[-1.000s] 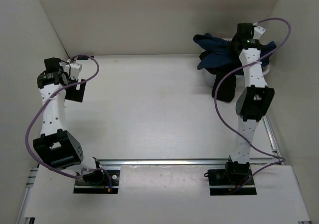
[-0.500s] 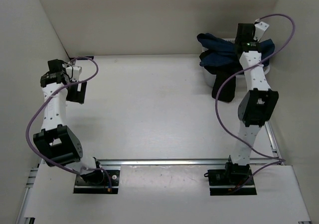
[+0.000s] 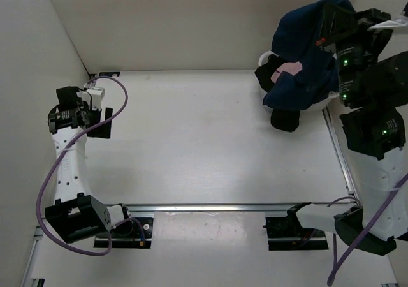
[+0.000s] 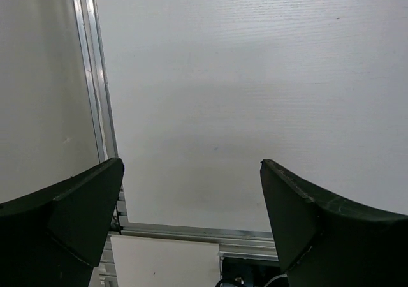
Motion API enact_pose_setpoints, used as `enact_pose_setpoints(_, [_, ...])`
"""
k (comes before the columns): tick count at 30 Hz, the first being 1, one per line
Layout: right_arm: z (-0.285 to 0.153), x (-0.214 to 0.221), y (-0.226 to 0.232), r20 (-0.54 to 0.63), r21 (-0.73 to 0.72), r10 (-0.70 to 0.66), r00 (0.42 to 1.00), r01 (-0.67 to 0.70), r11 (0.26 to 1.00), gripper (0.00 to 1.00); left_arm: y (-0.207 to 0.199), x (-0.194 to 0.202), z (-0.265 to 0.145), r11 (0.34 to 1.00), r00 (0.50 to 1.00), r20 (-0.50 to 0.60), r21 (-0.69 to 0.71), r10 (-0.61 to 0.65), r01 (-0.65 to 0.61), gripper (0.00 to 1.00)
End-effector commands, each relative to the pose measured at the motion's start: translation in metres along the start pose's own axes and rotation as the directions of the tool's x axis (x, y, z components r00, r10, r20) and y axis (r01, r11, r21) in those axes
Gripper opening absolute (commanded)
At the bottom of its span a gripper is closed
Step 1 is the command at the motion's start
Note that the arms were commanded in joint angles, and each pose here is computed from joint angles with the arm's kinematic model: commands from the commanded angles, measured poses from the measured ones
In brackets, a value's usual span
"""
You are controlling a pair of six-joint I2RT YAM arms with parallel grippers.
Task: Fold and stack the trousers
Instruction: Grab the trousers from the pile
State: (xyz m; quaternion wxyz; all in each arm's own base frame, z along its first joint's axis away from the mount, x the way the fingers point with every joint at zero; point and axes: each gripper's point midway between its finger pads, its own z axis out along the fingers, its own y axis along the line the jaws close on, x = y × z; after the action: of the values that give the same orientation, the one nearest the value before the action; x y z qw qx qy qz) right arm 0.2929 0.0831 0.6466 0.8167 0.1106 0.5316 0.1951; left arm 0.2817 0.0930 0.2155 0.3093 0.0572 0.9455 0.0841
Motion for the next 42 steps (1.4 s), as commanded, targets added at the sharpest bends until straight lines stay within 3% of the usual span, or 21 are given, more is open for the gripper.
enact_pose_setpoints(1, [0.012, 0.026, 0.094, -0.096, -0.416, 0.162, 0.982, -0.188, 0.89, 0.0, 0.002, -0.023, -0.017, 1.0, 0.996, 0.09, -0.005, -0.026, 0.027, 1.0])
enact_pose_setpoints(3, [0.023, 0.061, 0.141, -0.266, -0.507, 0.251, 0.931, -0.356, 0.785, 0.0, 0.01, -0.032, -0.029, 0.998, 0.991, 0.123, -0.045, -0.045, 0.051, 1.0])
enact_pose_setpoints(6, [0.008, 0.156, 0.229, -0.461, -0.575, 0.073, 0.884, -0.36, 0.734, 0.0, 0.029, -0.039, -0.04, 0.985, 0.985, 0.147, -0.134, -0.09, 0.11, 1.0])
enact_pose_setpoints(8, [-0.034, 0.231, 0.273, -0.604, -0.603, -0.078, 0.793, -0.39, 0.695, 0.0, 0.046, -0.047, -0.054, 0.969, 0.974, 0.195, -0.196, -0.112, 0.151, 1.0])
enact_pose_setpoints(9, [-0.047, 0.286, 0.285, -0.708, -0.558, -0.109, 0.698, -0.457, 0.693, 0.0, 0.06, -0.045, -0.059, 0.951, 0.969, 0.204, -0.243, -0.14, 0.188, 1.0])
enact_pose_setpoints(10, [-0.06, 0.323, 0.279, -0.782, -0.498, -0.134, 0.608, -0.482, 0.721, 0.08, 0.067, -0.045, -0.063, 0.943, 0.966, 0.211, -0.266, -0.147, 0.202, 1.0])
enact_pose_setpoints(11, [-0.068, 0.339, 0.275, -0.814, -0.471, -0.145, 0.563, -0.493, 0.732, 0.49, 0.071, -0.047, -0.067, 0.937, 0.962, 0.229, -0.277, -0.15, 0.212, 1.0])
enact_pose_setpoints(13, [-0.076, 0.359, 0.243, -0.816, -0.457, -0.211, 0.538, -0.377, 0.806, 0.78, 0.075, -0.045, -0.068, 0.938, 0.967, 0.22, -0.289, -0.127, 0.189, 1.0])
enact_pose_setpoints(14, [-0.075, 0.356, 0.234, -0.797, -0.472, -0.234, 0.556, -0.332, 0.817, 0.99, 0.073, -0.046, -0.068, 0.942, 0.967, 0.223, -0.279, -0.126, 0.187, 1.0])
enact_pose_setpoints(17, [-0.077, 0.324, 0.207, -0.738, -0.513, -0.29, 0.609, -0.228, 0.828, 0.99, 0.066, -0.044, -0.064, 0.956, 0.969, 0.221, -0.244, -0.107, 0.161, 1.0])
enact_pose_setpoints(18, [-0.084, 0.335, 0.192, -0.753, -0.494, -0.305, 0.583, -0.193, 0.848, 0.99, 0.062, -0.042, -0.059, 0.963, 0.973, 0.211, -0.227, -0.095, 0.143, 1.0])
enact_pose_setpoints(20, [-0.075, 0.313, 0.15, -0.744, -0.419, -0.282, 0.606, -0.094, 0.903, 0.99, 0.045, -0.039, -0.041, 0.982, 0.982, 0.174, -0.162, -0.07, 0.099, 1.0])
enact_pose_setpoints(23, [-0.082, 0.305, 0.081, -0.784, -0.277, -0.238, 0.574, 0.02, 0.961, 0.99, 0.006, -0.028, -0.017, 0.999, 0.995, 0.097, -0.043, 0.003, 0.002, 1.0])
enact_pose_setpoints(25, [-0.094, 0.309, 0.013, -0.822, -0.134, -0.217, 0.527, 0.192, 0.972, 0.99, -0.016, -0.02, -0.002, 0.997, 0.996, 0.05, 0.005, 0.071, -0.071, 1.0])
enact_pose_setpoints(27, [-0.137, 0.325, -0.051, -0.887, -0.004, -0.146, 0.439, 0.307, 0.952, 0.99, -0.052, 0.0, 0.018, 0.977, 0.978, -0.023, 0.057, 0.206, -0.204, 1.0])
enact_pose_setpoints(29, [-0.159, 0.323, -0.096, -0.885, 0.154, -0.017, 0.465, 0.326, 0.933, 0.99, -0.08, 0.005, 0.032, 0.941, 0.941, -0.055, 0.068, 0.335, -0.331, 1.0])
enact_pose_setpoints(30, [-0.191, 0.349, -0.126, -0.918, 0.181, 0.014, 0.396, 0.388, 0.904, 0.99, -0.093, 0.016, 0.043, 0.925, 0.922, -0.089, 0.092, 0.377, -0.37, 1.0])
enact_pose_setpoints(32, [-0.204, 0.352, -0.153, -0.888, 0.28, 0.089, 0.452, 0.377, 0.883, 0.99, -0.118, 0.015, 0.049, 0.886, 0.887, -0.074, 0.131, 0.456, -0.445, 1.0])
enact_pose_setpoints(36, [-0.239, 0.382, -0.206, -0.871, 0.422, 0.245, 0.425, 0.394, 0.817, 0.99, -0.18, 0.005, 0.061, 0.746, 0.756, -0.014, 0.17, 0.655, -0.644, 1.0])
enact_pose_setpoints(38, [-0.265, 0.395, -0.224, -0.874, 0.463, 0.316, 0.37, 0.433, 0.774, 0.99, -0.19, 0.003, 0.078, 0.722, 0.727, -0.028, 0.153, 0.686, -0.675, 1.0])
enact_pose_setpoints(42, [-0.303, 0.413, -0.255, -0.841, 0.539, 0.412, 0.349, 0.49, 0.685, 0.99, -0.191, -0.012, 0.12, 0.714, 0.712, -0.056, 0.048, 0.7, -0.699, 1.0])
